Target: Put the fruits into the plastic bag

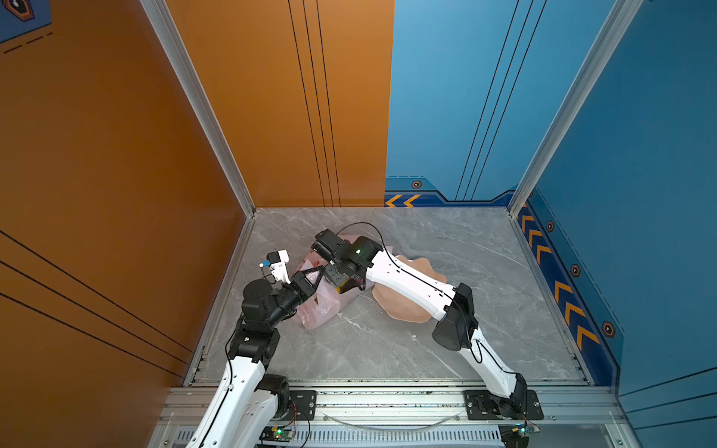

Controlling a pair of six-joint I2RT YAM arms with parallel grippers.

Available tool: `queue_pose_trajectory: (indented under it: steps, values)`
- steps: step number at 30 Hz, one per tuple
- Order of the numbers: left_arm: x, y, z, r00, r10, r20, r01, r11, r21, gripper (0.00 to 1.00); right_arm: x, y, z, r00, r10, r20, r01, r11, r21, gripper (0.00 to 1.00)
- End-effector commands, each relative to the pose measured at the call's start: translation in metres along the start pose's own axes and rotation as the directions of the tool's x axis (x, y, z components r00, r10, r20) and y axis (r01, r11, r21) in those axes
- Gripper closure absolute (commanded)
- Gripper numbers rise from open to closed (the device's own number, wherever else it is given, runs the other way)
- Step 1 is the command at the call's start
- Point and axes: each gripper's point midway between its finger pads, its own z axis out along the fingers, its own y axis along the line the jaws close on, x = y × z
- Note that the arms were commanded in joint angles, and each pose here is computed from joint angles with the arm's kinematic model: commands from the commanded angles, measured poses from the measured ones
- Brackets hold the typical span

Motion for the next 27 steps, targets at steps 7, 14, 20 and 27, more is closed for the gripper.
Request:
queue_pose_trajectory:
  steps: [7, 14, 20, 27]
  values:
    - [-0.001, 0.001, 0.0, 1.0, 0.002, 0.002, -0.002, 1.0, 0.013, 1.0, -0.017, 0.038, -0.022, 0.998, -0.022, 0.059, 0.029, 0.991, -0.127, 0.0]
    - [-0.003, -0.003, -0.001, 1.0, 0.014, -0.001, -0.014, 1.0, 0.016, 1.0, -0.008, -0.03, -0.006, 0.977, 0.211, -0.026, -0.213, 0.97, -0.12, 0.0]
    - [-0.002, 0.0, -0.001, 1.0, 0.006, 0.003, -0.006, 1.0, 0.017, 1.0, -0.032, -0.016, -0.03, 0.911, 0.412, 0.019, -0.358, 0.812, -0.461, 0.0]
    - [-0.001, 0.005, 0.0, 1.0, 0.003, -0.002, -0.003, 1.0, 0.005, 1.0, -0.057, -0.02, -0.078, 0.838, 0.546, 0.029, -0.372, 0.608, -0.701, 0.0]
